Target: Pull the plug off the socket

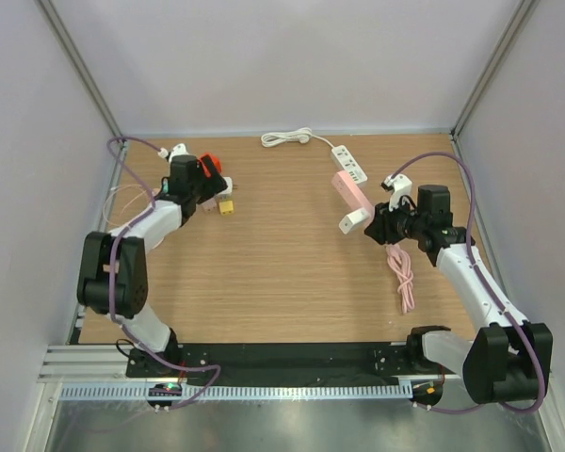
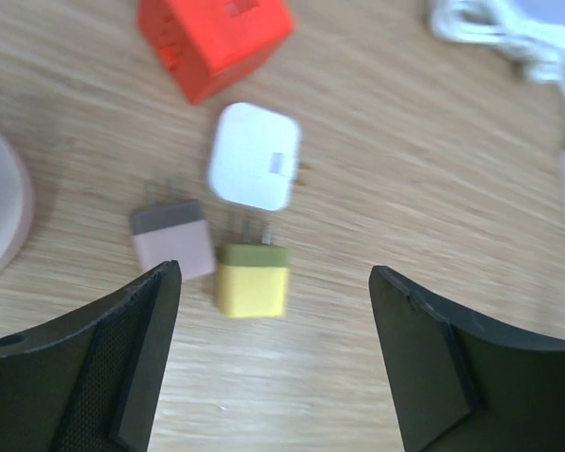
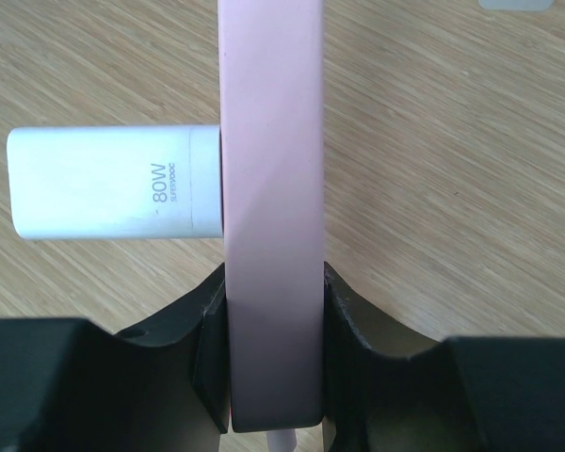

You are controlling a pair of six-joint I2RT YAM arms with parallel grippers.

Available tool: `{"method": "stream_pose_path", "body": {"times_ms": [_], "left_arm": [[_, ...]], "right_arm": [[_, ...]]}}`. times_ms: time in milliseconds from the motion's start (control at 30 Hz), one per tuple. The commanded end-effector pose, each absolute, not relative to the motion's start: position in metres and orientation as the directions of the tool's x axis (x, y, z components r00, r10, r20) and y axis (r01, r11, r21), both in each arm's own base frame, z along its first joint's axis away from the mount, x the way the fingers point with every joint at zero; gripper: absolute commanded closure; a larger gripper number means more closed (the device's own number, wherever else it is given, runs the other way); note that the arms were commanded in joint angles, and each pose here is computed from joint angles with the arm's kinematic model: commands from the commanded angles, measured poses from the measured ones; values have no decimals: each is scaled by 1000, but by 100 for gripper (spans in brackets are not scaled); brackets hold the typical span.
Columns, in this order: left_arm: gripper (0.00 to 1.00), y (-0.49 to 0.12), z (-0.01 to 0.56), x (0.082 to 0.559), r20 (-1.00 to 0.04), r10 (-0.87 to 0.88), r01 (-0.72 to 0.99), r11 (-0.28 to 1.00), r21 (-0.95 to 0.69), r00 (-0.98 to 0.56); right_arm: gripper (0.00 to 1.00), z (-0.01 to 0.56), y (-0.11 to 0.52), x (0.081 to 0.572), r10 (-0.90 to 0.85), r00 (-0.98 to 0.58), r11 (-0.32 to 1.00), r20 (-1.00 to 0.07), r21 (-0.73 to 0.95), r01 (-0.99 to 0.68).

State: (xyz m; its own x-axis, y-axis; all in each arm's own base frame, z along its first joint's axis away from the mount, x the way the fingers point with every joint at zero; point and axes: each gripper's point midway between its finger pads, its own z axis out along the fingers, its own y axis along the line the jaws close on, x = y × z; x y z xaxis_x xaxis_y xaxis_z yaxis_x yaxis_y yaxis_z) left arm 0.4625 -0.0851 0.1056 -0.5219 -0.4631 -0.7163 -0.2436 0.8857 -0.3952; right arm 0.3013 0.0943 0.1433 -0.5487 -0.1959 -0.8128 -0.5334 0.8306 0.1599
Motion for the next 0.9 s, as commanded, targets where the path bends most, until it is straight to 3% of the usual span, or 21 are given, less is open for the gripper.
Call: {"method": "stream_pose_path", "body": {"times_ms": [0, 133, 233, 467, 567, 867], "left_arm": [[15, -113, 160, 458, -738, -497, -59, 845, -532, -457], [11, -144, 182, 438, -746, -493, 108, 798, -592, -447], [0, -182, 207, 414, -760, -464, 306, 720, -623, -455], [0, -249, 234, 356, -798, -355, 562, 572, -597, -487], [0, -276, 235, 333, -831, -280, 648, 525, -551, -480], [0, -336, 235, 292, -968, -56, 850, 468, -241, -244]], "right_arm": [[99, 184, 104, 318, -192, -428, 793, -883, 117, -598], [99, 183, 109, 315, -188, -439, 774, -879, 143, -617], [99, 181, 115, 313, -180, -459, 749, -870, 182, -637], [99, 169, 127, 309, -159, -541, 699, -826, 293, -653], [99, 165, 132, 307, -145, -571, 679, -808, 338, -651], [99, 140, 142, 301, -144, -708, 623, -692, 493, -608]]}}
